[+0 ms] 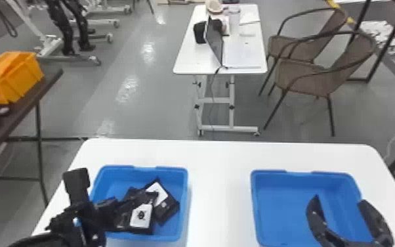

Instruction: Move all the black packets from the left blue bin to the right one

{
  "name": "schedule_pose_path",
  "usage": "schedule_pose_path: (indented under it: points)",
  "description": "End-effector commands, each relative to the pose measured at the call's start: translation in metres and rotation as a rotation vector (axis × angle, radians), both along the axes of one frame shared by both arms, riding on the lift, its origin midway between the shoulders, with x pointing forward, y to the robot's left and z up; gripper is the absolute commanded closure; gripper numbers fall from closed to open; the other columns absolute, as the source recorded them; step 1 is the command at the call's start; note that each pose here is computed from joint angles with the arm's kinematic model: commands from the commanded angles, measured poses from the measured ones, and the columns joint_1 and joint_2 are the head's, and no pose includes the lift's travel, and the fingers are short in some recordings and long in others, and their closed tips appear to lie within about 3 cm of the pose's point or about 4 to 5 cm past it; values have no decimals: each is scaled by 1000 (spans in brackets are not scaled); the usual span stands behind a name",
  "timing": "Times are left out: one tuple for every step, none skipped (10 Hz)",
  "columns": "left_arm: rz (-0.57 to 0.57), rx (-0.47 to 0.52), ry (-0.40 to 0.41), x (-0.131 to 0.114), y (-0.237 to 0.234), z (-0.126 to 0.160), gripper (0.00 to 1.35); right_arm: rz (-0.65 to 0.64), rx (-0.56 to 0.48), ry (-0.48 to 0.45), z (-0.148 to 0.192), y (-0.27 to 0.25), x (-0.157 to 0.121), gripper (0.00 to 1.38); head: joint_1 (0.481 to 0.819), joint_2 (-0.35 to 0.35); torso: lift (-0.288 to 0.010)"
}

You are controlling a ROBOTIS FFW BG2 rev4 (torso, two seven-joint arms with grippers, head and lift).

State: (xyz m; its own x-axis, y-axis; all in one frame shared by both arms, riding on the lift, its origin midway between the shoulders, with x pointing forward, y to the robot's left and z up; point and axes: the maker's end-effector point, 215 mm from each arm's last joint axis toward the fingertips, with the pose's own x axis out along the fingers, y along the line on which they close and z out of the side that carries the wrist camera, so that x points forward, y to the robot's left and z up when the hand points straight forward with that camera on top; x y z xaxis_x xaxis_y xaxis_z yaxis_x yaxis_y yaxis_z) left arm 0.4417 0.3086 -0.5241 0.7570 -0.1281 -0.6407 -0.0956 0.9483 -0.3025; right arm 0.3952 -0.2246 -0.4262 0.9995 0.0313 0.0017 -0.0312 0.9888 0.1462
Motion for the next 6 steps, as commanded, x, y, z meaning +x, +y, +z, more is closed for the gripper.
schedule_pose_path:
  points:
    - [-23, -28, 58, 5, 0, -14, 144, 7, 14, -2, 0, 6, 3, 84, 695, 113, 0]
    - [-34, -54, 89, 6, -3, -21, 144, 11, 22, -2, 0, 9, 5, 84, 695, 114, 0]
    - [-50, -77, 123, 4, -9, -25, 144, 12, 24, 1, -1, 10, 5, 84, 695, 116, 0]
    - [-62, -100, 147, -1, -15, -30, 144, 13, 25, -1, -1, 11, 6, 84, 695, 115, 0]
    - [-68, -128, 181, -6, -22, -38, 144, 13, 26, 4, -3, 11, 5, 84, 695, 112, 0]
    - [-80, -171, 223, -12, -32, -45, 137, 13, 30, 4, -3, 11, 5, 84, 695, 105, 0]
